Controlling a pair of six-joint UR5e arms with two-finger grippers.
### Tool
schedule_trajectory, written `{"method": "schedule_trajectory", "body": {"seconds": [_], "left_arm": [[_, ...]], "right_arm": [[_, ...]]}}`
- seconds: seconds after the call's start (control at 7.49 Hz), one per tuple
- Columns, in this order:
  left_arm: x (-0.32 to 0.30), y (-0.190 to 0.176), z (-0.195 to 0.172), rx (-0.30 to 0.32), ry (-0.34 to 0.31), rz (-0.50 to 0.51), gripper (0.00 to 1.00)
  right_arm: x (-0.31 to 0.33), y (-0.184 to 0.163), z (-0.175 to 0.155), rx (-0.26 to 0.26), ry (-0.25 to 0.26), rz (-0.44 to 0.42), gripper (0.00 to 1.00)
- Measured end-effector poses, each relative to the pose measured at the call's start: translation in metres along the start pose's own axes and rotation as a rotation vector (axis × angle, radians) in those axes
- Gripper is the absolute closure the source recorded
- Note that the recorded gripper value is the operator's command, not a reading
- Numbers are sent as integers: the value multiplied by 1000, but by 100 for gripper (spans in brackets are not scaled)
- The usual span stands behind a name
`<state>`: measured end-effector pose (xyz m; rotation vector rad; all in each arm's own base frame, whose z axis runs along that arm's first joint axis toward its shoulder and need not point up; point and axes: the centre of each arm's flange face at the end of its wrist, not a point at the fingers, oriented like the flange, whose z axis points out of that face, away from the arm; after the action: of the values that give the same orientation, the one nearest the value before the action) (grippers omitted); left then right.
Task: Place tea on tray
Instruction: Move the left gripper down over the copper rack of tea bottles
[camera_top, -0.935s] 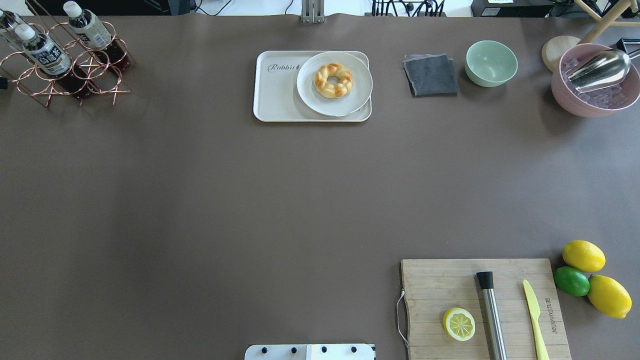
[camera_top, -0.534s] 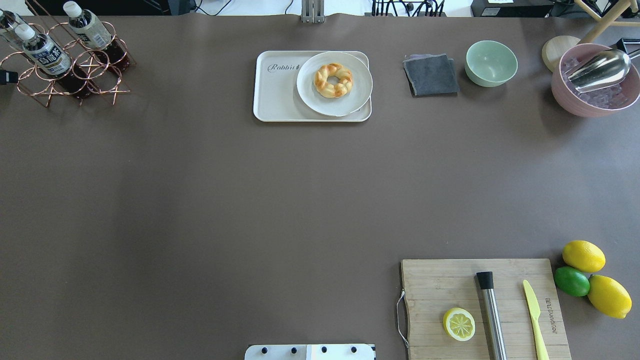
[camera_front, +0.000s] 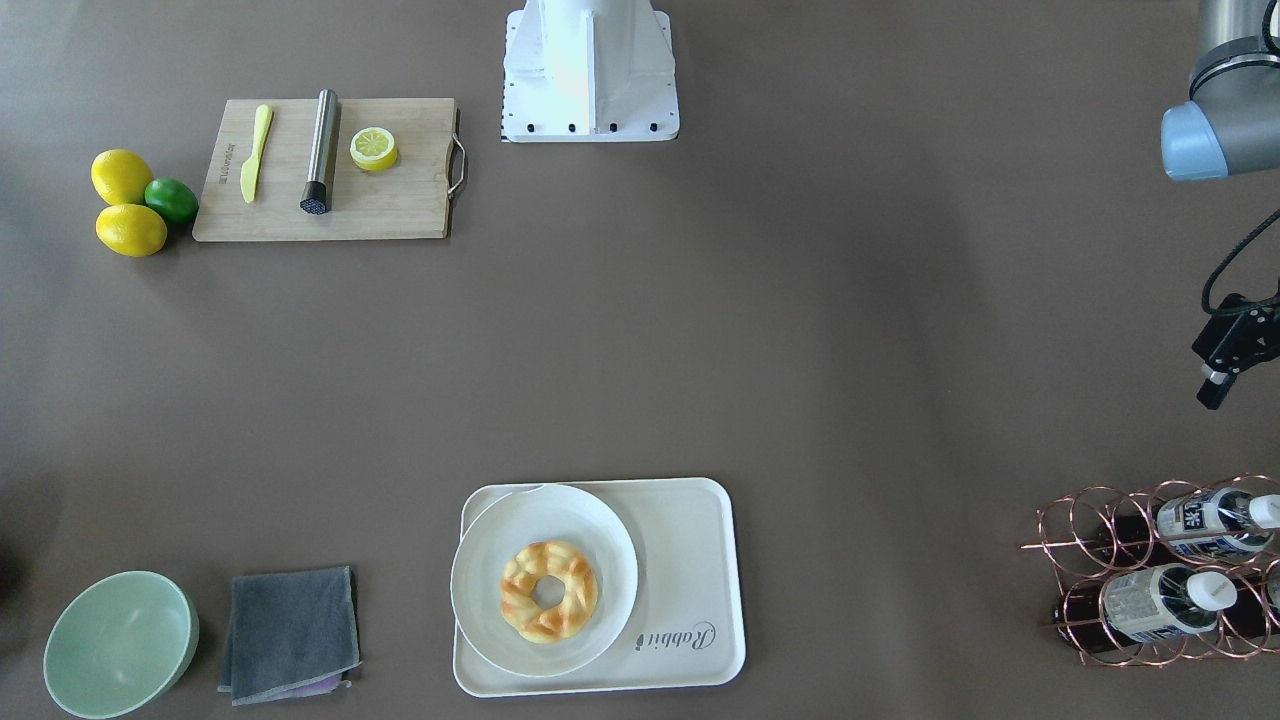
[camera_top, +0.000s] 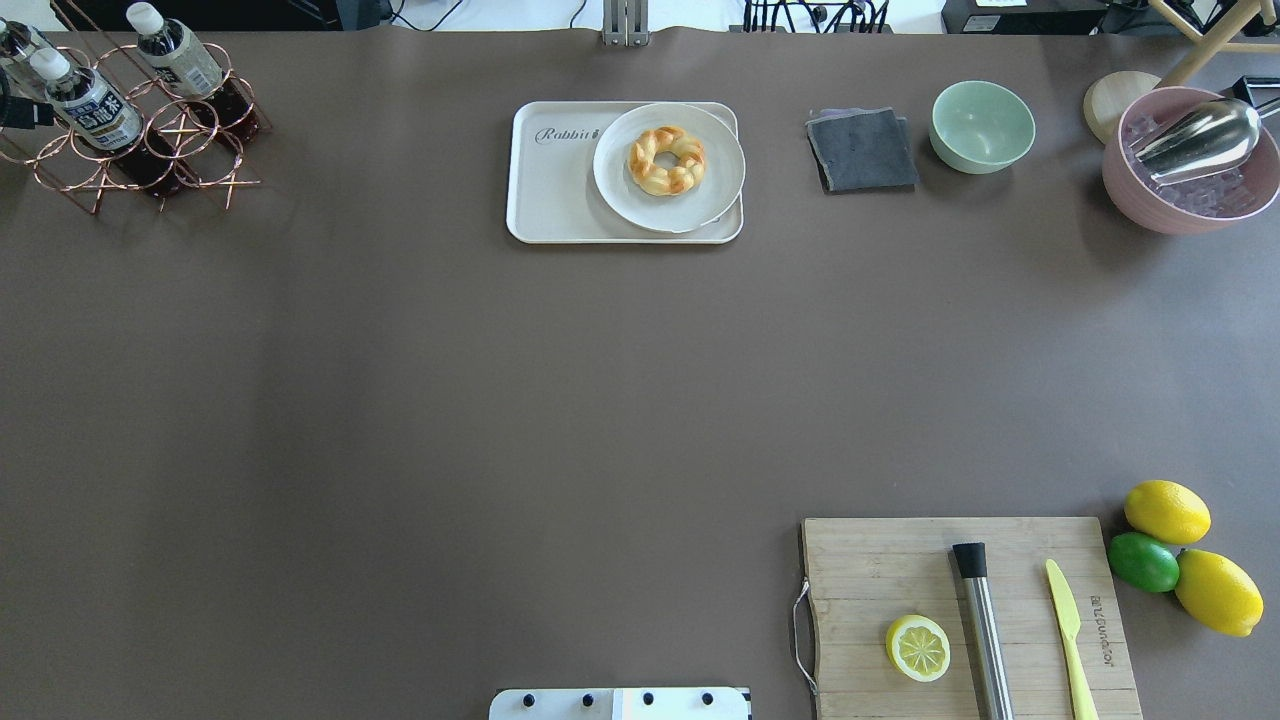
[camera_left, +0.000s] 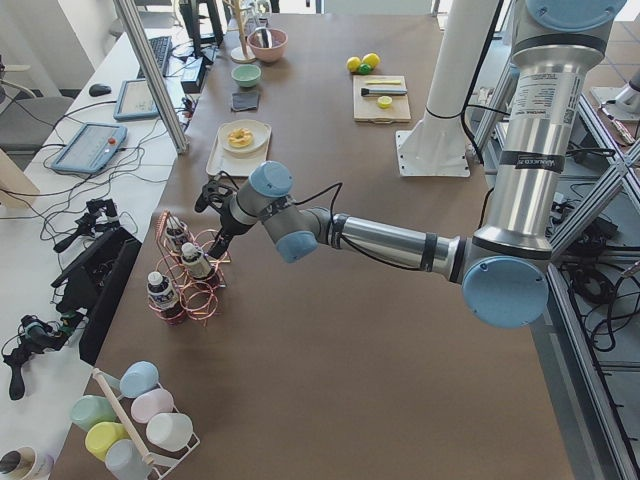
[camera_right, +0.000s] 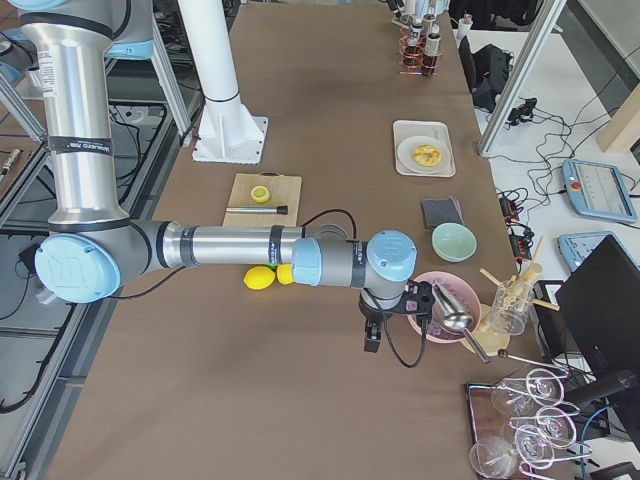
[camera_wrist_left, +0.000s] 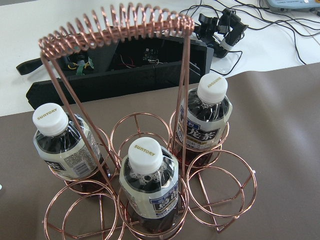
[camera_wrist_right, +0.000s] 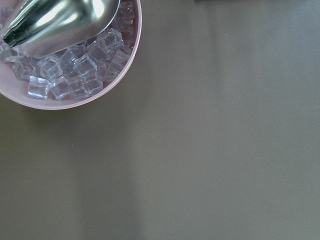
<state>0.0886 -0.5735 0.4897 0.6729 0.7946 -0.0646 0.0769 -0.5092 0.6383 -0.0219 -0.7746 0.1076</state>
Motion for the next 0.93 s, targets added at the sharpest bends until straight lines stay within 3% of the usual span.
{"method": "schedule_trajectory", "body": {"seconds": [0.4, 0.93], "left_arm": [[-3, -29, 24, 36, -59, -6, 3], [-2, -54, 48, 44, -76, -32, 11]], "right_arm": [[0, 0, 0, 0, -1, 0, 0], [1, 0, 1, -2, -1, 3, 0]]}}
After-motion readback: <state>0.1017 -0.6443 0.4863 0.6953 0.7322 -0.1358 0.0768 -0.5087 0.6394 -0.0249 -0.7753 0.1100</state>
